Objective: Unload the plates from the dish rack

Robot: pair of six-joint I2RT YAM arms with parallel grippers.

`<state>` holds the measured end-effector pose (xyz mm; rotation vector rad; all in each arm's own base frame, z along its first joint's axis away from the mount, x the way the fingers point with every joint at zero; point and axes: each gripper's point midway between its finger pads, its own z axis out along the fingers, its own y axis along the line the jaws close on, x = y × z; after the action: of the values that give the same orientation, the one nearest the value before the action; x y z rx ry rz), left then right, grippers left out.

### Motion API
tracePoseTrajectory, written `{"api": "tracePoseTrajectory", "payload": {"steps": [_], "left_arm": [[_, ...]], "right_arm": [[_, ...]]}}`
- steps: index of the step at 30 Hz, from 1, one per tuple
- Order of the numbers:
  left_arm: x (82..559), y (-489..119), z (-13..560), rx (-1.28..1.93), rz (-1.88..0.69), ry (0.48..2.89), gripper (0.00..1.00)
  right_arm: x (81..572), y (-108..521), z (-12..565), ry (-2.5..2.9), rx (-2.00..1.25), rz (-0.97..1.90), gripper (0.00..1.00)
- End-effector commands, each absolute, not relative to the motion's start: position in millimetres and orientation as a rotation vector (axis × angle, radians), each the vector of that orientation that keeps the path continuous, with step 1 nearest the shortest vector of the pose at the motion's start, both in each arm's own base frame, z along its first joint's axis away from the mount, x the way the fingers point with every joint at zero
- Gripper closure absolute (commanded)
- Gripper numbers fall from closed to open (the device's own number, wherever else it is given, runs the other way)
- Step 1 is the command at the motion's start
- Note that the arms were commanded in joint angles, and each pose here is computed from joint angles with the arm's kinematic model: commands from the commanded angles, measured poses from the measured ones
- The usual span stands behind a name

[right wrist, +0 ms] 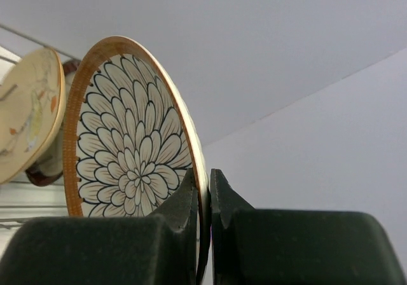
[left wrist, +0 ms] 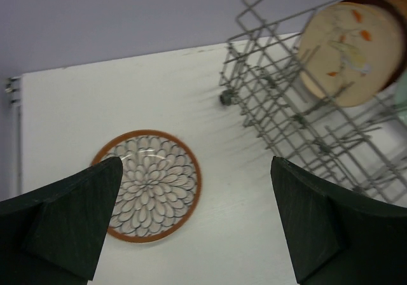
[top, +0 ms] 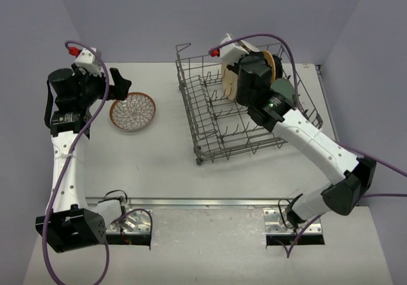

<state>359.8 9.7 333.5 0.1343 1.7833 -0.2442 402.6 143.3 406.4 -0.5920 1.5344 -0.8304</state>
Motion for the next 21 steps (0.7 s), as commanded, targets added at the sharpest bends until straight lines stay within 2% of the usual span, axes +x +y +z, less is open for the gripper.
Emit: {"api": "tracePoseTrajectory", "payload": {"steps": [1,5,12,21], "left_arm": [[335.1,-51.7,388.1,0.36,-0.573,1.622,0.0],[327.2,-74.6,396.0,0.412,-0.703,1.611,0.01],[310.8,-134.4,383.0,0.58,-0.851,1.665,0.08],[301.3,-187.1,365.2,0.712,-0.93,1.708,0.12]], "right_arm": [[376.2,143.3,495.7,1.394,-0.375,-0.513,1.0],[368.8,169.0,490.0,1.442,-0.406,-0.265,1.0],[343.3,224.9,465.0,1.554,-0.558,0.145,1.0],[314.4,265.2,438.3,1.663,-0.653,0.451,1.0]]}}
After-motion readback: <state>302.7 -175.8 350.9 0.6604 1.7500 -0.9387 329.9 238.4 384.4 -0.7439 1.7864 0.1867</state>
